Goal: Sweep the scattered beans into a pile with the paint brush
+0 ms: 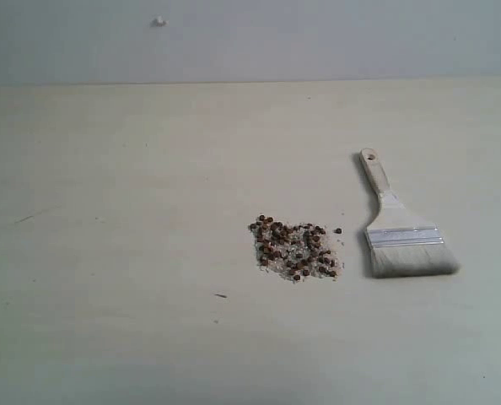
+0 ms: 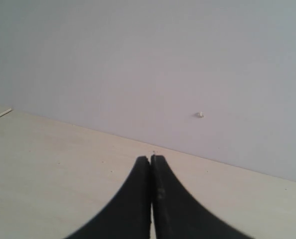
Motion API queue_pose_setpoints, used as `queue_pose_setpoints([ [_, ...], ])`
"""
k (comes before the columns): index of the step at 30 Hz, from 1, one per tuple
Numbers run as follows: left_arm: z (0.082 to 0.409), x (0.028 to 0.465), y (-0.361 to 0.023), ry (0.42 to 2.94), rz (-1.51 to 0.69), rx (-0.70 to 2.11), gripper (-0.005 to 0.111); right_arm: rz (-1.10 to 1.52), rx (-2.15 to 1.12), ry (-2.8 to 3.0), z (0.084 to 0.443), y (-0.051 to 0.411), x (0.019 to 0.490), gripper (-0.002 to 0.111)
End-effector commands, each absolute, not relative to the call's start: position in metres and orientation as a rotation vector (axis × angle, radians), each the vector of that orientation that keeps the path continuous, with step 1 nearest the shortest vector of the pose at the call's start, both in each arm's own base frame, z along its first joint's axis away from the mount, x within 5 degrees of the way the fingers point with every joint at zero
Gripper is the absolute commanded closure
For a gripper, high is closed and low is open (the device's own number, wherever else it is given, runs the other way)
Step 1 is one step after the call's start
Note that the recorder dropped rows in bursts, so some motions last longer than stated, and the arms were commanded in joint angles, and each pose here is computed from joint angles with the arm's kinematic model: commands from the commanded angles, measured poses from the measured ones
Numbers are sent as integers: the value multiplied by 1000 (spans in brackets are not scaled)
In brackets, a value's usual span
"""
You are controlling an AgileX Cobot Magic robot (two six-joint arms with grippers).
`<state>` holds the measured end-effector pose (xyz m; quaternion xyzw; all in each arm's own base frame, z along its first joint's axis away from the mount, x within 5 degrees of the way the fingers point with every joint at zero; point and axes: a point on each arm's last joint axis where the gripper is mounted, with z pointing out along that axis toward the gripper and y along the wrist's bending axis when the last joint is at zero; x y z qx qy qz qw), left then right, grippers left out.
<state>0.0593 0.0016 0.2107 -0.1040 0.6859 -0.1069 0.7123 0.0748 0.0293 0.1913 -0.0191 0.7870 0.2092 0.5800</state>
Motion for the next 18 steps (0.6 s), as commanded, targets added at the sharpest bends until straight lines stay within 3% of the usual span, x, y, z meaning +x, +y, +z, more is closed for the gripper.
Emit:
queue_pose_setpoints([
  [1, 210, 59, 2, 1520, -234, -236, 107, 488, -47, 1840, 190, 29, 74, 108],
  [18, 210, 59, 2, 1520, -234, -236, 107, 486, -50, 1840, 190, 29, 74, 108],
])
